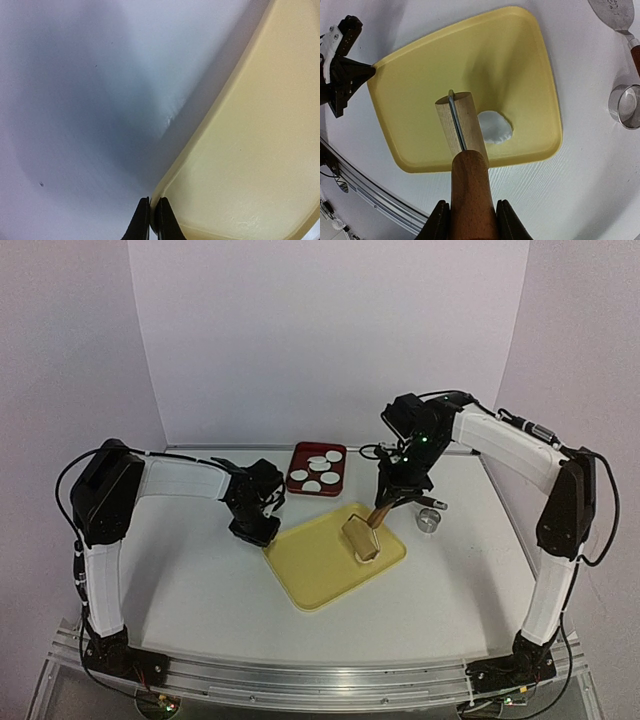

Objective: Roll out the dumpling wrappers from the dough

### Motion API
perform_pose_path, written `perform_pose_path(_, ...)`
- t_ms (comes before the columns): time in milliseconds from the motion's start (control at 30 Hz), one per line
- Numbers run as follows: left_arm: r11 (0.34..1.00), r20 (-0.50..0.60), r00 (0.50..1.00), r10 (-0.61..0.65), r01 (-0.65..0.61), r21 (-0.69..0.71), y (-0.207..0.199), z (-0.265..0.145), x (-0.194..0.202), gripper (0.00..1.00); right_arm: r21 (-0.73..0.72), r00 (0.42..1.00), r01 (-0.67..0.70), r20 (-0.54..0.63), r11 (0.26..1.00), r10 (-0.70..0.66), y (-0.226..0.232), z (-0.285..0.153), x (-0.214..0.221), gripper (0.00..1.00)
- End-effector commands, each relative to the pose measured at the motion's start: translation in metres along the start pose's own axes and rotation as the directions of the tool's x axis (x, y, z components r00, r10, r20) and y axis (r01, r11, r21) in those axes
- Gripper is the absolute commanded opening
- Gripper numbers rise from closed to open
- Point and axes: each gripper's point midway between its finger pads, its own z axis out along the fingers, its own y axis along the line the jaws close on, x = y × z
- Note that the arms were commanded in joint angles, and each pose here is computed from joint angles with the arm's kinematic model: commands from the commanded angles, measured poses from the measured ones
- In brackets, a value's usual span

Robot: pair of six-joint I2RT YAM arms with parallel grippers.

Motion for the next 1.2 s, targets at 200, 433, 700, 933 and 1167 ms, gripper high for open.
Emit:
perform_pose_path(200,0.984,-0.009,0.984,0.178,-0.178,-0.014,-0.004,0.012,-0.024,0.3,-0.009,1.0,-0.008,-0.018,1.0,0.008,0.003,-0.024,0.018,0.0)
perform_pose_path(433,0.992,0.023,0.992,-0.128,0.128,0.01,-0.009,-0.018,-0.034,0.52,0.005,0.995,-0.021,-0.096,1.0,0.022,-0.003,-0.011,0.032,0.0)
perform_pose_path(700,0.884,-0.052,0.916,-0.399,0.399,0.242,-0.04,-0.044,-0.004,0.52,0.041,0.99,-0.043,-0.135,0.998,0.048,-0.01,0.006,0.033,0.0)
perform_pose_path(933,0.852,-0.099,0.899,-0.427,0.436,0.29,-0.049,-0.035,0.008,0.45,0.084,0.99,-0.022,-0.138,0.996,0.033,-0.018,0.016,0.026,0.0)
perform_pose_path(1167,0.863,-0.147,0.89,-0.432,0.455,0.218,-0.041,-0.017,0.022,0.29,0.174,0.99,-0.025,-0.135,0.984,0.049,-0.034,0.02,0.026,0.0)
